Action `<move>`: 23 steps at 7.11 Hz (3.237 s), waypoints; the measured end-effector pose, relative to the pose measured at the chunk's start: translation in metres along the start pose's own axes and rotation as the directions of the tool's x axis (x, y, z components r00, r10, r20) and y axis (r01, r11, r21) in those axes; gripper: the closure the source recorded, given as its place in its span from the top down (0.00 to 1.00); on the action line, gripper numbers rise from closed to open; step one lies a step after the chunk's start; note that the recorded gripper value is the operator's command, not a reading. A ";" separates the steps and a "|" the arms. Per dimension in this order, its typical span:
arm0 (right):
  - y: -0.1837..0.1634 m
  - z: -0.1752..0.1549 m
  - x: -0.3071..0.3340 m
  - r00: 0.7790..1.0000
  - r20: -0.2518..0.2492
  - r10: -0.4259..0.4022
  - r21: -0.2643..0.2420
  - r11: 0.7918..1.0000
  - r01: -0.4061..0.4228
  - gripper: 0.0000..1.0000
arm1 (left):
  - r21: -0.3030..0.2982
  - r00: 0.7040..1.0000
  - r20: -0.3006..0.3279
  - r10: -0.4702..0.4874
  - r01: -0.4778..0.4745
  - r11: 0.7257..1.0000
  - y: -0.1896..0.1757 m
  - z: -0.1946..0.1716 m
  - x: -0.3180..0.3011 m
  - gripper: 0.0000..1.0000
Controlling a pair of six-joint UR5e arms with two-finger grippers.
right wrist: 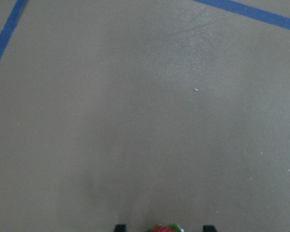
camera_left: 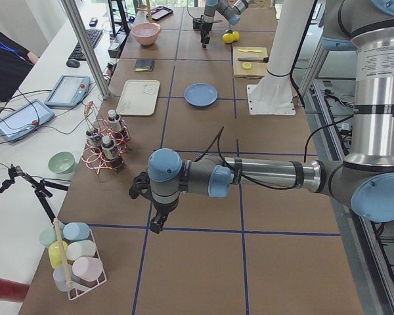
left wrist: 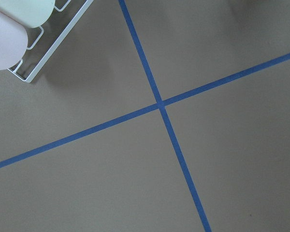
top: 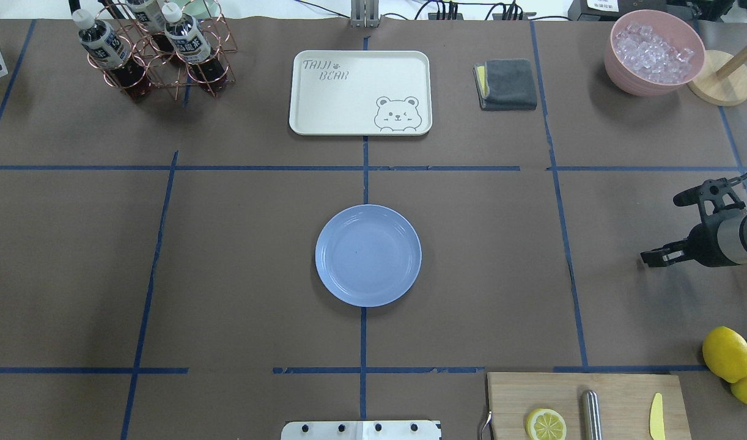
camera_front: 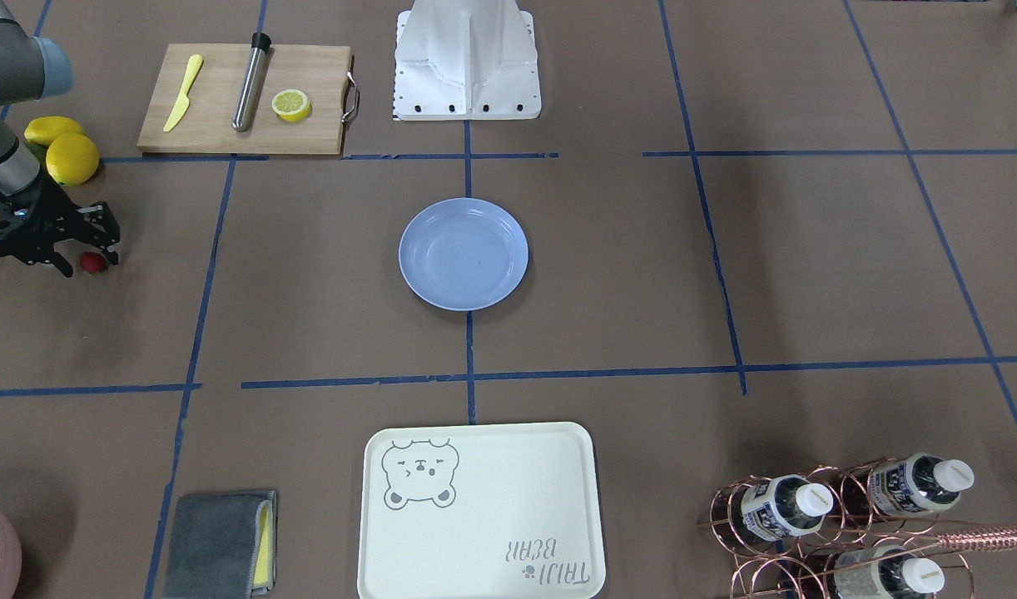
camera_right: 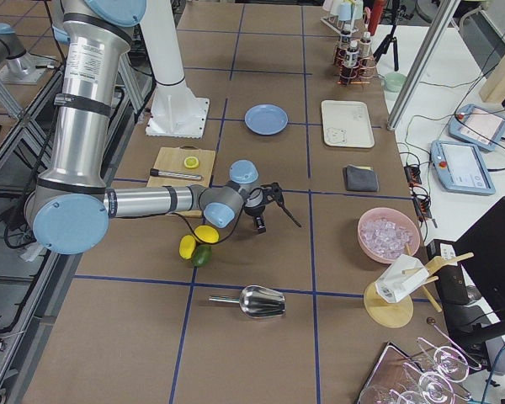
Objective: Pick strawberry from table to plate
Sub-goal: 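Lower the right gripper onto the red strawberry and grasp it, then carry the strawberry with the right gripper over the blue plate, then lower the strawberry onto the plate and open the right gripper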
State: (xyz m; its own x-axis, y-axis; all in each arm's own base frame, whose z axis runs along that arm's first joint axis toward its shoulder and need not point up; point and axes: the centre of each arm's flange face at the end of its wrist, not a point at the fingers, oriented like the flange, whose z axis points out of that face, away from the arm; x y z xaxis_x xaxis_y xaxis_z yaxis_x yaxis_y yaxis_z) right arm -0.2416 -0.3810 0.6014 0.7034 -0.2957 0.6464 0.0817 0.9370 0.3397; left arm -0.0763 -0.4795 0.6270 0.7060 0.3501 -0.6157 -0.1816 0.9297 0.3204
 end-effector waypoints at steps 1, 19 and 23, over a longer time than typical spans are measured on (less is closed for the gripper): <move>0.000 -0.001 0.000 1.000 0.000 0.003 0.001 1.000 -0.003 0.00 | 0.000 1.000 0.000 0.001 -0.001 1.000 0.000 0.000 0.000 1.00; -0.189 0.009 -0.536 0.922 -0.079 0.380 -0.015 0.924 -0.382 0.00 | 0.007 1.000 0.001 -0.002 0.002 1.000 0.000 -0.005 0.005 1.00; -0.188 0.010 -0.535 0.923 -0.081 0.376 -0.012 0.926 -0.379 1.00 | 0.008 1.000 0.001 -0.001 0.001 1.000 -0.001 -0.005 0.005 1.00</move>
State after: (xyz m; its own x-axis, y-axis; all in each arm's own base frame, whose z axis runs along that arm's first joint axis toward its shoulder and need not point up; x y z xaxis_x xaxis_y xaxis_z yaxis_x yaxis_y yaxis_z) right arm -0.6404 -0.4008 0.1992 0.7373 0.0949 0.6689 -0.1820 0.9814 0.0614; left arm -0.0761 -0.4776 0.6199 0.7067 0.3493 -0.6153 -0.1754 0.9290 0.3260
